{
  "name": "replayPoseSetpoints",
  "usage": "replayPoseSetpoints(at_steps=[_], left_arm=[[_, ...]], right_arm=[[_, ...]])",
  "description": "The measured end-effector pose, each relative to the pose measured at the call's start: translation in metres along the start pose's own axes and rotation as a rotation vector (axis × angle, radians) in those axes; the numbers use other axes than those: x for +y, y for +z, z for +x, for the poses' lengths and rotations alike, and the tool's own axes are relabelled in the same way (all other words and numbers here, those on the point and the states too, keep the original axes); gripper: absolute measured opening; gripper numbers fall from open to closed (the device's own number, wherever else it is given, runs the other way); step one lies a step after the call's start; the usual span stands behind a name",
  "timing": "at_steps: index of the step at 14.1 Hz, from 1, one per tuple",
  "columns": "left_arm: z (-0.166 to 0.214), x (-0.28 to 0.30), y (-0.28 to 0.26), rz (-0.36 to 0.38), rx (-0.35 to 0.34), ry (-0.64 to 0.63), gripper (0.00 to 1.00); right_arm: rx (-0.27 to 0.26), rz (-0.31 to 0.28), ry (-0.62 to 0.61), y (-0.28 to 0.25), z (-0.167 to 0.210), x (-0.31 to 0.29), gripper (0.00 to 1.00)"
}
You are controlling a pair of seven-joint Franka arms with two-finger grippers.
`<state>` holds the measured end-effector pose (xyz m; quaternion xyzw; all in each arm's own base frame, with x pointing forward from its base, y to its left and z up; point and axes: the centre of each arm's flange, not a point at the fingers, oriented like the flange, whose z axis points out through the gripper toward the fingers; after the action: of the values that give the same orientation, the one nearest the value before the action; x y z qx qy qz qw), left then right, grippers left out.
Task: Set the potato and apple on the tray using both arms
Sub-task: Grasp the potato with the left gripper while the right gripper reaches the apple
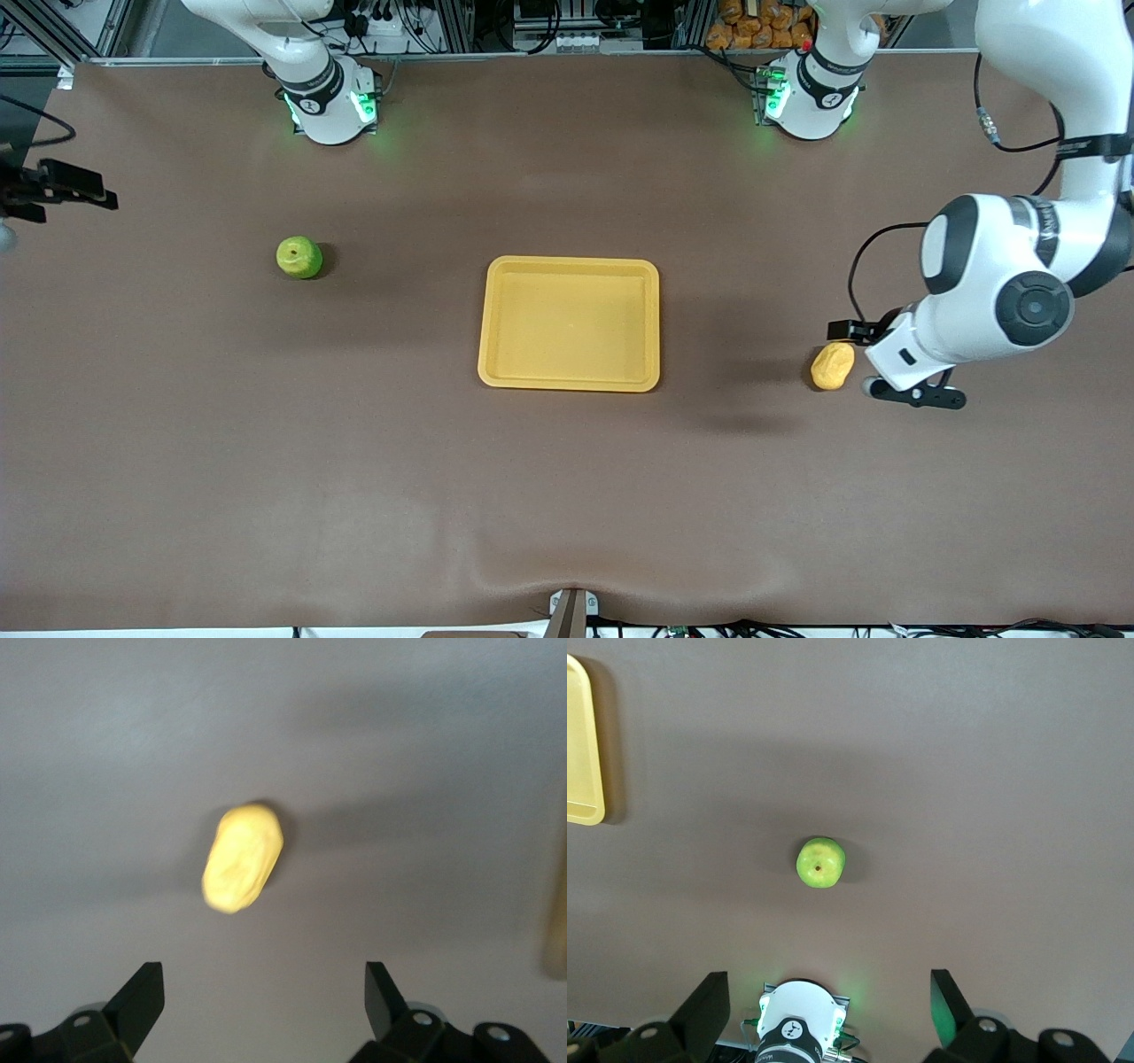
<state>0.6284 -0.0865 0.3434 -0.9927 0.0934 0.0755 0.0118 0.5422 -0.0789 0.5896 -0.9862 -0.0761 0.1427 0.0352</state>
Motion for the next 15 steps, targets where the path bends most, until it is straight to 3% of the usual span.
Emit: replayPoseSetpoints(at_steps=[9,15], left_arm=[[-0.006,0.003,0.067,0.005,0.120,0.181,1.00],[-0.018,-0.006,0.102,0.012,0.192,0.213,1.00]], right_arm=[[-0.176,0.033,0.011,0.087,0.062,0.018,1.00],[-0.226,0.047,0.022,0.156,0.080,0.024,1.00]])
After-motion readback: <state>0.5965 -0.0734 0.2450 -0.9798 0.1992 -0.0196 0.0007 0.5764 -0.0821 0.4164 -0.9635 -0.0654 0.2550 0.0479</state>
